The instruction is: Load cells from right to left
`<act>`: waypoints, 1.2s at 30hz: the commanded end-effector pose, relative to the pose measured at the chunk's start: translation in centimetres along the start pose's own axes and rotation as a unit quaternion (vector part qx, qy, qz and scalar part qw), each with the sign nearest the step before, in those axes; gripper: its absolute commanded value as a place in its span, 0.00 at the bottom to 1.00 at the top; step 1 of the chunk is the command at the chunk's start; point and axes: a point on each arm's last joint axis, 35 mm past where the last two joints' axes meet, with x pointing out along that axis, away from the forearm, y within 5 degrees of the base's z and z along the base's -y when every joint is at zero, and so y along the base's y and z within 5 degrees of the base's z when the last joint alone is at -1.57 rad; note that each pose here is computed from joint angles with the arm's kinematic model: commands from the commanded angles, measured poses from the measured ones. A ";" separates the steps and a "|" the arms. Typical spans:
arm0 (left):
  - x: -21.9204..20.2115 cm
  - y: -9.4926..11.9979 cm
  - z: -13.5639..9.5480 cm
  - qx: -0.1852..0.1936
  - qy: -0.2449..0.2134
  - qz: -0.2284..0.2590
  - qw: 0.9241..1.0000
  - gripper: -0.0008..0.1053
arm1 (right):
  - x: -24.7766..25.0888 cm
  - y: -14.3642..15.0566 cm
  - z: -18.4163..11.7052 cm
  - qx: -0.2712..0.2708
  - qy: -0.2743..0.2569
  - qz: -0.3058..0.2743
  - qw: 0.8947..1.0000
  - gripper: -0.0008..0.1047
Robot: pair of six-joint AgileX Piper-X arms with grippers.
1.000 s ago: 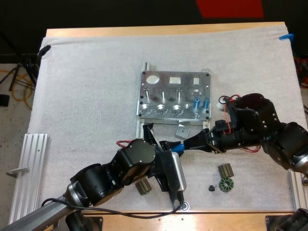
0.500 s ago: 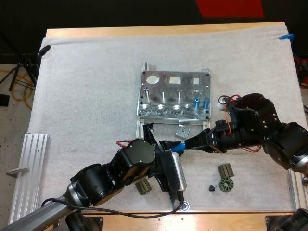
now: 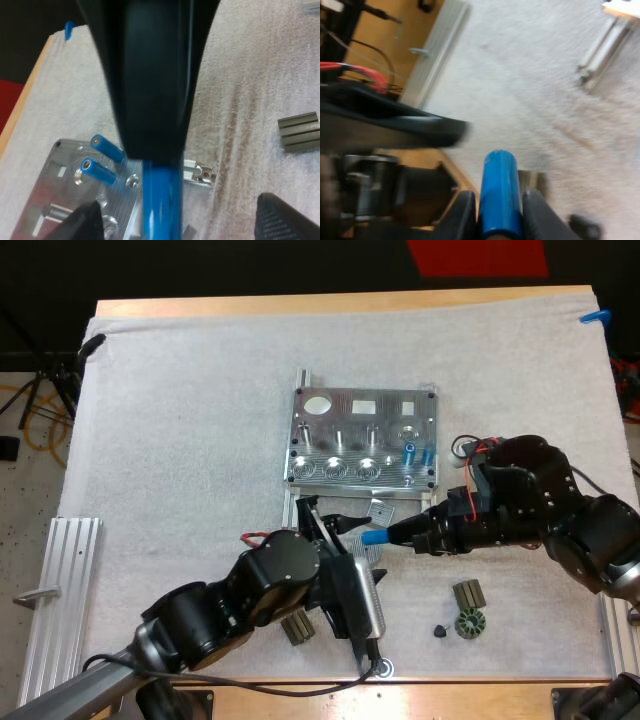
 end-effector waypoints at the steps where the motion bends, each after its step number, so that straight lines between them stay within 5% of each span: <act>1: -0.9 0.3 0.4 -0.004 -0.009 0.017 1.000 0.60 | -0.2 -0.1 -0.1 -0.020 0.000 -0.014 1.000 0.03; 6: -3.2 0.5 0.4 -0.029 -0.028 0.048 0.998 0.60 | -0.2 -0.2 0.0 -0.049 -0.001 -0.035 0.998 0.03; 12: -5.4 0.8 0.6 -0.115 -0.063 0.072 0.989 0.60 | -0.4 -0.2 0.5 -0.075 -0.006 -0.067 0.995 0.03; 19: -6.6 1.2 0.2 -0.201 -0.066 0.141 0.967 0.60 | -0.2 -0.5 1.6 -0.113 0.046 -0.100 0.987 0.03; 31: -7.2 1.1 -0.8 -0.299 -0.049 0.158 0.940 0.60 | 1.0 -1.5 6.0 -0.190 0.147 -0.162 0.957 0.03; 36: -7.3 1.2 -1.3 -0.336 -0.035 0.189 0.922 0.60 | 1.7 -1.9 7.9 -0.202 0.158 -0.176 0.950 0.03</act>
